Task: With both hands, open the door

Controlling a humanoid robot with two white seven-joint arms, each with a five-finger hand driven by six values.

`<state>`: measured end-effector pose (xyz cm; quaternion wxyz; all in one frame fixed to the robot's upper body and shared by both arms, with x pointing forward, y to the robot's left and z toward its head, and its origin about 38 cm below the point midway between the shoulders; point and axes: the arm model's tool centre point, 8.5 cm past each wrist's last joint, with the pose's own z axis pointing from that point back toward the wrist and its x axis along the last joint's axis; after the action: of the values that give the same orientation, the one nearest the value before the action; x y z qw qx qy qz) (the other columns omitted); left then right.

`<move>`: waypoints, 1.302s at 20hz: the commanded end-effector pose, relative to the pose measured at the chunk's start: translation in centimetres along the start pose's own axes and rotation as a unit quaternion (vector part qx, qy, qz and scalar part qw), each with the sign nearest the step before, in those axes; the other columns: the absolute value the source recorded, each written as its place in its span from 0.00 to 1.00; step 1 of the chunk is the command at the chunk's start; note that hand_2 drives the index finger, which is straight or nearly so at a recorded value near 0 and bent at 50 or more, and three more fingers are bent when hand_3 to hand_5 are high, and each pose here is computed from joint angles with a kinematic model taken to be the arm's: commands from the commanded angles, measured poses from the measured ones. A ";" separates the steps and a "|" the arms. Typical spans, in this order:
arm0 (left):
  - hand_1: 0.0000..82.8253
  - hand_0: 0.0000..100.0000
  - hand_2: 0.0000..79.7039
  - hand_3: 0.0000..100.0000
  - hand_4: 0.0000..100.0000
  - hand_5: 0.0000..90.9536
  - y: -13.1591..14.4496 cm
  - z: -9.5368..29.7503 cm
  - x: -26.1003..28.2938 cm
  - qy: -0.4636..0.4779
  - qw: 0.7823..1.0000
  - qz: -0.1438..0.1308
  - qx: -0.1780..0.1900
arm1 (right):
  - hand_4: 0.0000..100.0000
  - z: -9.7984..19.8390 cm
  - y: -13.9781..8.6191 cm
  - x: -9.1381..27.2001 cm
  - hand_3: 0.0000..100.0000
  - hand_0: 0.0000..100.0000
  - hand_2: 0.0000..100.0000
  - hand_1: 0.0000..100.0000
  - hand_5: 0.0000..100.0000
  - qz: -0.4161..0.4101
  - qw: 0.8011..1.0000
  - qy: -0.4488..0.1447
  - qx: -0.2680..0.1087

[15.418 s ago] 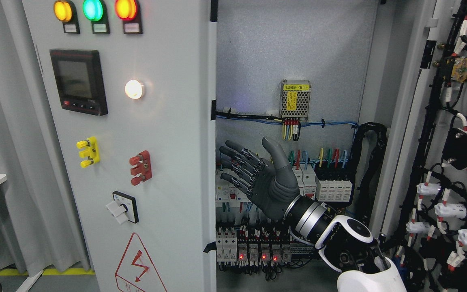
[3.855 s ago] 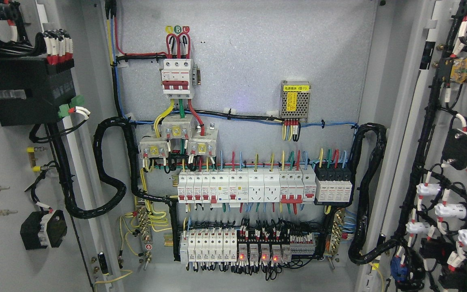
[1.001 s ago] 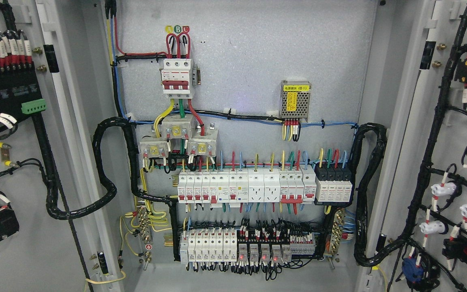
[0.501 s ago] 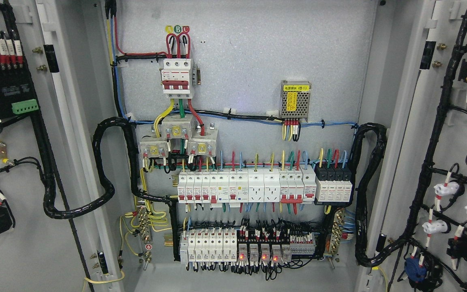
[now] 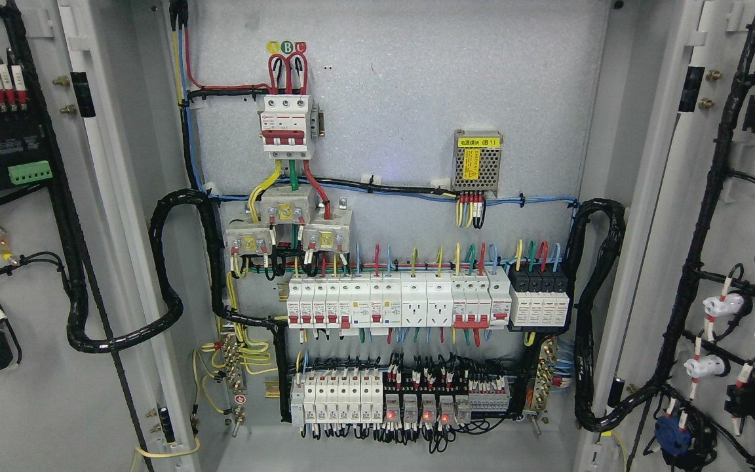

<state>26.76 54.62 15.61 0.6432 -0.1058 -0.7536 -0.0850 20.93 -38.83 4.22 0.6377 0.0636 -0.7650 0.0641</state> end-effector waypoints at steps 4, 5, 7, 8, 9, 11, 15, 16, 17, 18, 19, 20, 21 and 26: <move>0.00 0.29 0.03 0.03 0.03 0.00 1.2 0.4 0.1 0.011 1.000 -0.003 0.012 | 0.00 -0.7 1.0 -0.2 0.00 0.22 0.00 0.00 0.00 -0.006 1.000 -0.002 0.016; 0.00 0.29 0.03 0.03 0.03 0.00 1.2 0.4 0.2 0.010 1.000 -0.004 0.011 | 0.00 -0.7 1.1 -0.2 0.00 0.22 0.00 0.00 0.00 -0.006 1.000 -0.002 0.018; 0.00 0.29 0.03 0.03 0.03 0.00 1.1 0.3 0.2 0.009 1.000 -0.005 0.010 | 0.00 -0.8 1.5 -0.1 0.00 0.22 0.00 0.00 0.00 -0.007 1.000 -0.005 0.023; 0.00 0.29 0.03 0.03 0.03 0.00 1.1 0.3 0.3 0.009 1.000 -0.005 0.010 | 0.00 -0.8 1.9 -0.2 0.00 0.22 0.00 0.00 0.00 -0.011 1.000 -0.004 0.028; 0.00 0.29 0.03 0.03 0.03 0.00 1.1 0.2 0.4 0.007 1.000 -0.006 0.008 | 0.00 -0.8 2.3 -0.4 0.00 0.22 0.00 0.00 0.00 -0.014 0.999 -0.001 0.034; 0.00 0.29 0.03 0.03 0.03 0.00 0.9 0.1 0.5 0.005 1.000 -0.008 0.005 | 0.00 -0.9 3.1 -0.3 0.00 0.22 0.00 0.00 0.00 -0.021 0.999 -0.004 0.043; 0.00 0.29 0.03 0.03 0.03 0.00 -0.5 -0.8 1.2 -0.005 1.000 -0.016 -0.018 | 0.00 -1.1 4.6 -0.3 0.00 0.22 0.00 0.00 0.00 -0.015 0.998 -0.008 0.065; 0.00 0.29 0.03 0.03 0.03 0.00 -0.9 -1.1 1.4 -0.007 0.999 -0.018 -0.027 | 0.00 -1.3 4.8 -0.2 0.00 0.22 0.00 0.00 0.00 -0.012 0.998 -0.011 0.068; 0.00 0.29 0.03 0.03 0.03 0.00 -1.4 -1.5 1.6 -0.009 0.999 -0.019 -0.035 | 0.00 -1.5 5.1 -0.3 0.00 0.22 0.00 0.00 0.00 -0.012 0.997 -0.012 0.072; 0.00 0.29 0.03 0.03 0.03 0.00 -1.8 -1.7 1.6 -0.011 0.999 -0.018 -0.040 | 0.00 -1.6 5.7 -0.4 0.00 0.22 0.00 0.00 0.00 -0.015 0.997 -0.014 0.074; 0.00 0.29 0.03 0.03 0.03 0.00 -2.4 -2.0 1.7 -0.014 0.999 -0.015 -0.046 | 0.00 -1.8 6.1 -0.4 0.00 0.22 0.00 0.00 0.00 -0.016 0.997 -0.019 0.074; 0.00 0.29 0.03 0.03 0.03 0.00 -3.1 -2.2 1.8 -0.017 0.998 -0.011 -0.053 | 0.00 -1.9 6.3 -0.3 0.00 0.22 0.00 0.00 0.00 -0.014 0.997 -0.022 0.076; 0.00 0.29 0.03 0.03 0.03 0.00 -3.8 -2.5 1.9 -0.021 0.998 -0.008 -0.060 | 0.00 -2.1 6.7 -0.3 0.00 0.22 0.00 0.00 0.00 -0.013 0.997 -0.026 0.077; 0.00 0.29 0.03 0.03 0.03 0.00 -9.1 -4.3 0.8 -0.027 0.993 0.010 -0.114 | 0.00 -2.5 9.5 -0.2 0.00 0.22 0.00 0.00 0.00 -0.019 0.996 -0.042 0.081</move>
<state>27.54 51.67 16.58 0.6391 -0.1323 -0.7491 -0.1133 21.78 -33.16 4.20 0.6175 0.1079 -0.7703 0.1171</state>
